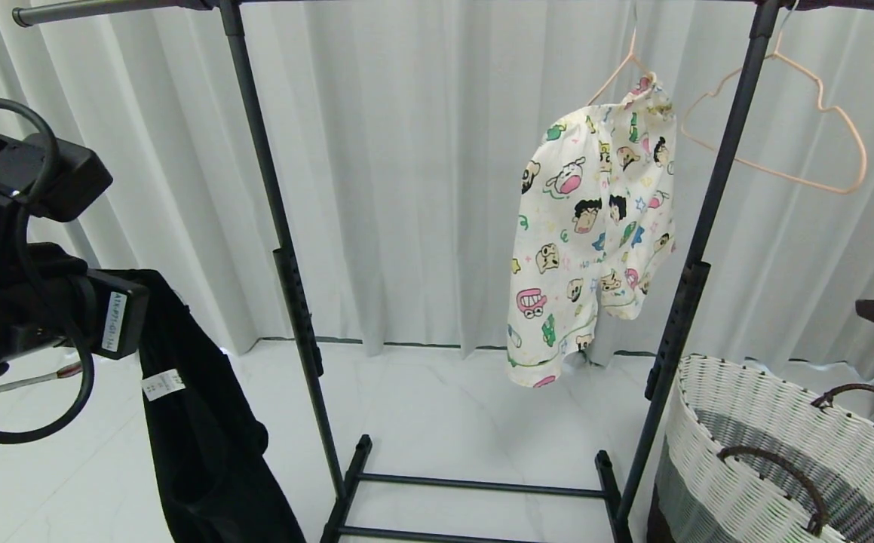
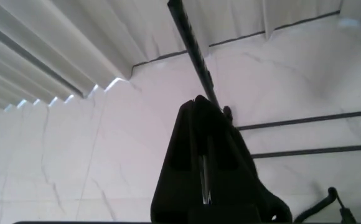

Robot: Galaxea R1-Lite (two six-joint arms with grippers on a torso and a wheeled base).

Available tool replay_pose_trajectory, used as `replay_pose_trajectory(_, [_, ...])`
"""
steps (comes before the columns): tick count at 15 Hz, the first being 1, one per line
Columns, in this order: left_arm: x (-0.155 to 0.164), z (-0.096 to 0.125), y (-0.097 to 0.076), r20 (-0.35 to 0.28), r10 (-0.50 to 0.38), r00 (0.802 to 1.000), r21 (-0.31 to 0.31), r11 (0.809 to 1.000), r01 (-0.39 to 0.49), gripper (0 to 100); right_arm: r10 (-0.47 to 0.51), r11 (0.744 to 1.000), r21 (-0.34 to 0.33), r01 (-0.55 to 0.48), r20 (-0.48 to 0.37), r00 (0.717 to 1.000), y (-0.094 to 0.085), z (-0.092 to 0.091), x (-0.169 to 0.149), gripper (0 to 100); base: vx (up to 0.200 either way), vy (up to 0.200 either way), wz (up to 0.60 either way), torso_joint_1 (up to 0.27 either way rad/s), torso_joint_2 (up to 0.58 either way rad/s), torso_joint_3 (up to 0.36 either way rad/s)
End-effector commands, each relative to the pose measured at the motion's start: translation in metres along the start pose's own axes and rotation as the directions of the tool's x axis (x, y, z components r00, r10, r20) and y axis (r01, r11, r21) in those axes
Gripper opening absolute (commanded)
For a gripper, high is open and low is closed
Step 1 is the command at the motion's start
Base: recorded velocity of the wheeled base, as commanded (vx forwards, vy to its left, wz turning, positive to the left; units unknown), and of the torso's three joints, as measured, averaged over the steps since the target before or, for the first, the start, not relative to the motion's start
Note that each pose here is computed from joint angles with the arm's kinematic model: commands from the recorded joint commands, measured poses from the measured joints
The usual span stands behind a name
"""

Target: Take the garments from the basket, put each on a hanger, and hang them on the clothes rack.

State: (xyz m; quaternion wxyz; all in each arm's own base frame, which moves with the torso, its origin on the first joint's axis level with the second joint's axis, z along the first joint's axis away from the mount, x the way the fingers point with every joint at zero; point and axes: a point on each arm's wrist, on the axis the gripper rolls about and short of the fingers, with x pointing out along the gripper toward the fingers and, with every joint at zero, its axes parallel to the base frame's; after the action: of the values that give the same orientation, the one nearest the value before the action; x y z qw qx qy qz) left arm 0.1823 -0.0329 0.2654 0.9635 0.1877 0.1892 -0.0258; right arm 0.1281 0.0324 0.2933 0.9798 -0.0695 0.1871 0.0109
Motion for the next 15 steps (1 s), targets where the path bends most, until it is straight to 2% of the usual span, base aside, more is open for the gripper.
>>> replay_pose_trajectory(1, [-0.002,-0.003,0.000,0.013,0.009,1.000,-0.004,1.000,-0.009,0,-0.003,0.999,0.046,0.002,0.006,1.000,0.000,0.005,0.002,100,0.000,0.000,0.00,0.066,-0.25,-0.193])
replay_pose_trajectory(3, [-0.003,-0.001,0.001,0.059,0.027,0.998,-0.016,1.000,-0.026,0,-0.006,0.997,0.079,0.004,0.020,1.000,-0.001,0.011,0.002,100,0.000,0.000,0.00,0.056,-0.23,-0.259])
replay_pose_trajectory(7, [-0.001,0.000,0.001,0.129,0.049,0.990,-0.031,0.998,-0.045,0,-0.014,0.996,0.088,0.011,0.038,0.999,-0.002,0.019,0.003,100,0.000,0.000,0.00,0.165,-0.49,-0.293])
replay_pose_trajectory(13, [-0.002,0.001,0.002,0.143,0.054,0.988,-0.035,0.998,-0.049,0,-0.037,0.994,0.100,0.033,0.046,0.998,-0.004,0.035,0.014,100,0.000,0.000,0.00,0.181,-0.47,-0.286])
replay_pose_trajectory(15, [-0.002,0.001,0.002,0.143,0.054,0.988,-0.009,0.999,-0.053,0,-0.043,0.994,0.100,0.039,0.038,0.998,-0.004,0.035,0.017,100,0.000,0.000,0.00,0.202,-0.48,-0.281])
